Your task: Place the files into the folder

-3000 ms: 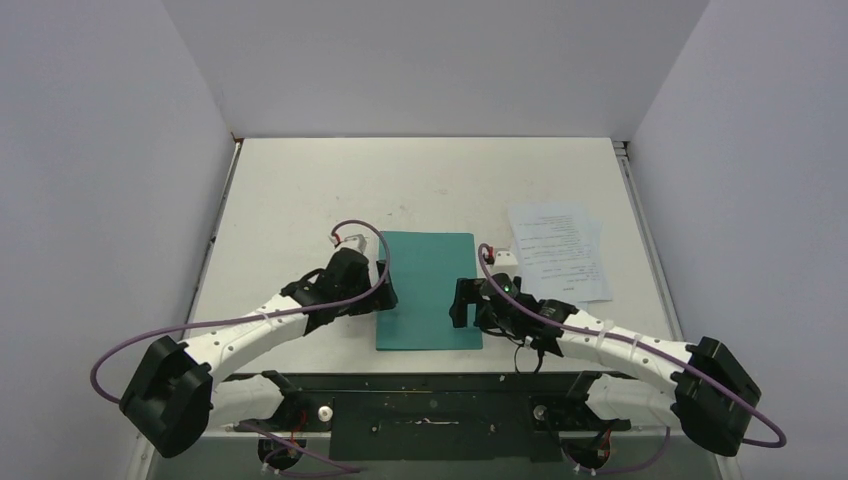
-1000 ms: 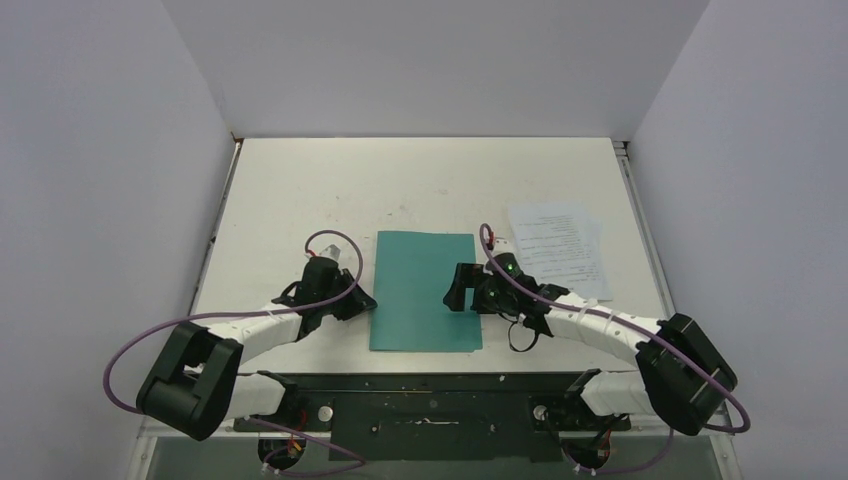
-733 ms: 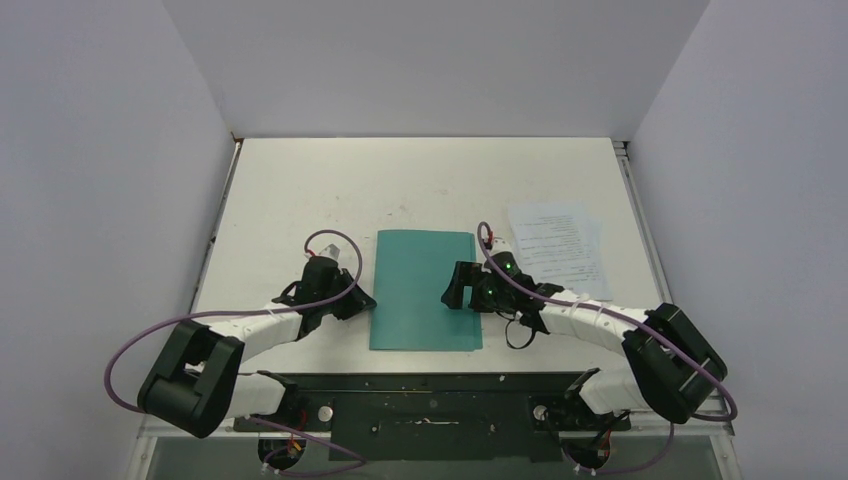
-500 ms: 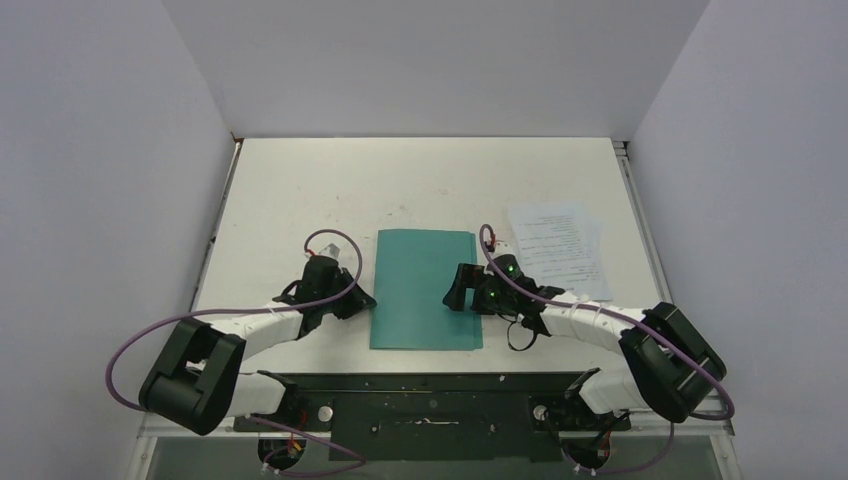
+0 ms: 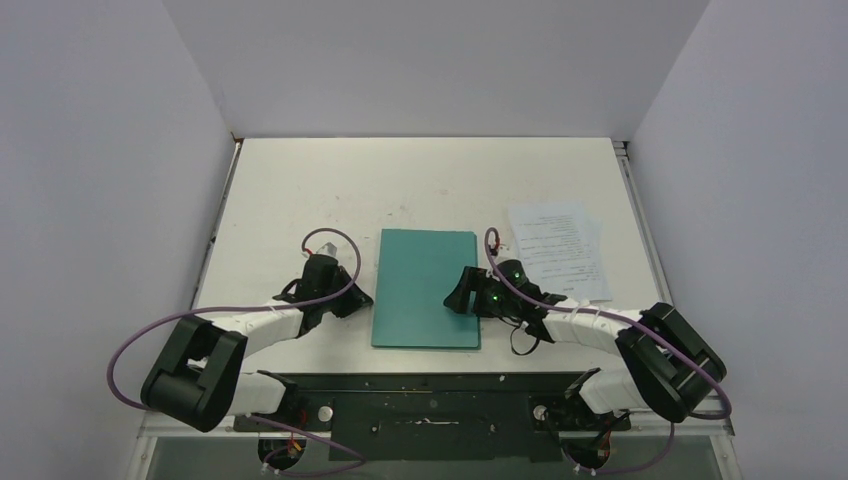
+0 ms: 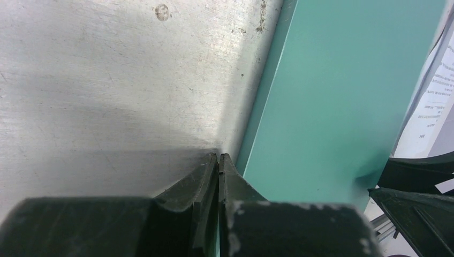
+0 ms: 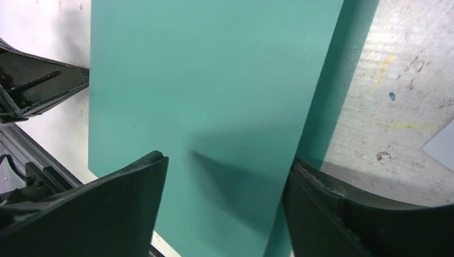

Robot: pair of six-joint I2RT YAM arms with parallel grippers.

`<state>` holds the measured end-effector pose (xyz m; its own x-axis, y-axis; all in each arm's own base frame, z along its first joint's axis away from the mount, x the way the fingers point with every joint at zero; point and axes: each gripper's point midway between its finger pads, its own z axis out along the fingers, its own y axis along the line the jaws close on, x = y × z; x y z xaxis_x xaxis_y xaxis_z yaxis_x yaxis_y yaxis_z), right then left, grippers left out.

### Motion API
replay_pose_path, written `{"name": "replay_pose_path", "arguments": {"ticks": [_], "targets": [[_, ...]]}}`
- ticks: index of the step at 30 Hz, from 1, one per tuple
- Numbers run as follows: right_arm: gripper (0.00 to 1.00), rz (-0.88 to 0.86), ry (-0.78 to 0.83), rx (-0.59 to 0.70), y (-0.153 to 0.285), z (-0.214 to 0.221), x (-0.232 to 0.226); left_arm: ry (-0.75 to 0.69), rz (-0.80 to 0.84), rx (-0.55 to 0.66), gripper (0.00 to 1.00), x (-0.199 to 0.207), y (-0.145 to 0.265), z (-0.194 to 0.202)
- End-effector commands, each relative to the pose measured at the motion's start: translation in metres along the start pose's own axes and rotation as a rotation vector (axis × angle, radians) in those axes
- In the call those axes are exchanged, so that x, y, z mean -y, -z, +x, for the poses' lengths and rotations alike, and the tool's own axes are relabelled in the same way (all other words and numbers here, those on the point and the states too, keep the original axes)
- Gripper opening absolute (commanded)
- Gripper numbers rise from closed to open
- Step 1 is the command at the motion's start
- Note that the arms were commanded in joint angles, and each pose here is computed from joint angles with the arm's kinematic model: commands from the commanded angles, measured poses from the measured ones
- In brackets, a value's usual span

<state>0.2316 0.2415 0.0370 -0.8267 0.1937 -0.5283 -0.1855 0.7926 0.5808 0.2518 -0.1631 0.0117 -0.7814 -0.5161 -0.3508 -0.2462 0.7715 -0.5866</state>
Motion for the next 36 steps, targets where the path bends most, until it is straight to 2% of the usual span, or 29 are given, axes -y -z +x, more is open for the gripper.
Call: {"name": "replay_pose_path", "arguments": {"ticks": [1, 10, 15, 26, 31, 36], "targets": [[0.68, -0.054, -0.012, 0.008, 0.002, -0.001, -0.009, -0.028, -0.239, -0.101, 0.0, -0.064, 0.003, 0.034], [0.07, -0.082, -0.004, 0.056, 0.013, -0.018, -0.021, -0.03, -0.225, -0.104, 0.0, -0.06, 0.004, 0.033], [0.05, -0.101, 0.009, 0.086, 0.021, -0.03, -0.032, -0.025, -0.198, -0.093, 0.02, -0.052, 0.008, 0.03], [0.05, -0.134, 0.074, 0.138, 0.041, -0.062, -0.062, -0.055, -0.093, -0.039, 0.49, -0.005, 0.036, 0.001], [0.05, -0.115, 0.161, 0.119, 0.049, -0.068, -0.079, -0.098, 0.018, -0.01, 0.65, 0.038, 0.063, -0.018], [0.05, -0.075, 0.264, 0.137, 0.059, -0.074, -0.105, -0.136, 0.105, 0.01, 0.71, 0.08, 0.093, -0.038]]}}
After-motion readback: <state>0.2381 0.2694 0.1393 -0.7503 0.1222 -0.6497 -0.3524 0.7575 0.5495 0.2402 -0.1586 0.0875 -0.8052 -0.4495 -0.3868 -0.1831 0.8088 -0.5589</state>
